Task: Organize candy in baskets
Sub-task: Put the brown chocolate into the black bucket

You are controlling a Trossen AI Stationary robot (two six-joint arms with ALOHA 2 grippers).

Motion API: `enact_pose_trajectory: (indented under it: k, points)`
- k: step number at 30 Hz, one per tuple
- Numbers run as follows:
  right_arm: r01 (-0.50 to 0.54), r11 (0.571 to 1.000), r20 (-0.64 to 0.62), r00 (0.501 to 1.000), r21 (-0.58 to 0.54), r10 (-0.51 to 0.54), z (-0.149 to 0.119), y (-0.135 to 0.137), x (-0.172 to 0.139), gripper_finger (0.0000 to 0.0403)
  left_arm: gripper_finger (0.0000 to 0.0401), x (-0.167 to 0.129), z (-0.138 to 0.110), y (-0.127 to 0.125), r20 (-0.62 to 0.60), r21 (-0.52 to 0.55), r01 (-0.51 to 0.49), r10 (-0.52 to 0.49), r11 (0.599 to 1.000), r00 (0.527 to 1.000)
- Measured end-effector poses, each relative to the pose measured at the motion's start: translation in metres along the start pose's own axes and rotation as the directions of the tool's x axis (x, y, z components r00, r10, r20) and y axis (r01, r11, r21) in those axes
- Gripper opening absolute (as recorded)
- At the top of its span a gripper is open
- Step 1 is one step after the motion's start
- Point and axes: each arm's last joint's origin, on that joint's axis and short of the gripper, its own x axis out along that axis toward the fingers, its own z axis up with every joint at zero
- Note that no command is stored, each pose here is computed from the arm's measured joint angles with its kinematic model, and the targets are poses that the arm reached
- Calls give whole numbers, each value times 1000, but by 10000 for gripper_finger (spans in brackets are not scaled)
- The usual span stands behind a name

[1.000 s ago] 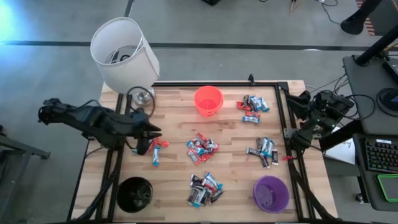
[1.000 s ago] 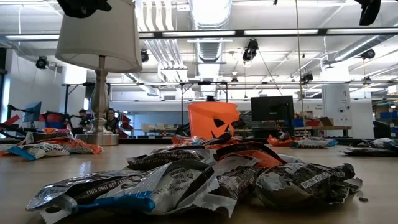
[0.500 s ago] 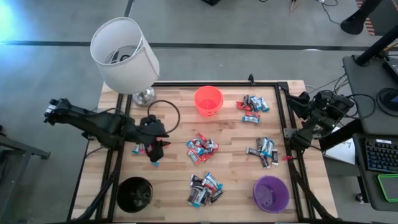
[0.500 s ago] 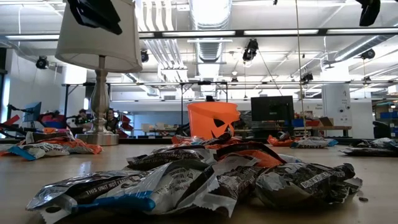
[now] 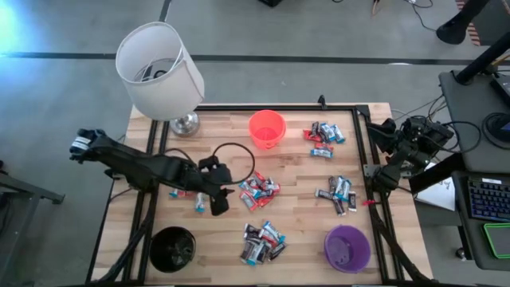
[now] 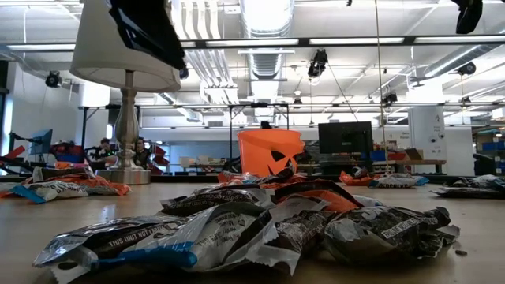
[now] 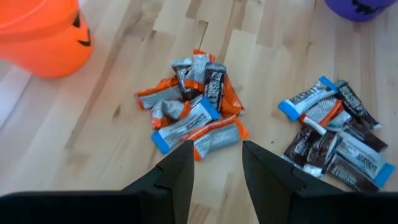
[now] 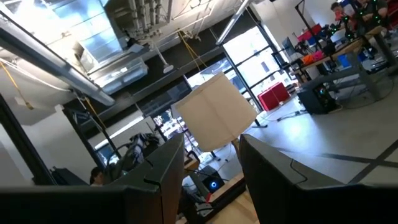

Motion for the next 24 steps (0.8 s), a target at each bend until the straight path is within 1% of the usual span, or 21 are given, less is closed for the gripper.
enact_pose_trajectory:
  k: [6,11,15,20,22,24]
  points:
    - [0,1000,-1,1000,-2,0,0,0,0,146,118,22,2,-7,27,23,-38,37,999,999]
    - [0,1000,-1,1000,-4,0,0,0,0,146,118,49,4,-10,34,34,-52,51,998,998]
    - [0,1000,-1,1000,-3,0,0,0,0,146,118,66,9,-10,71,14,-49,48,999,996]
    - [-1,1000,-2,1000,15,1,-1,0,0,146,118,77,12,-1,71,-59,-69,73,996,995]
    - [-2,1000,-5,1000,14,2,-1,0,0,146,120,81,13,2,64,-76,-80,85,994,994]
    - [-3,1000,-8,1000,13,3,-2,0,0,146,127,87,14,5,60,-70,-75,79,995,995]
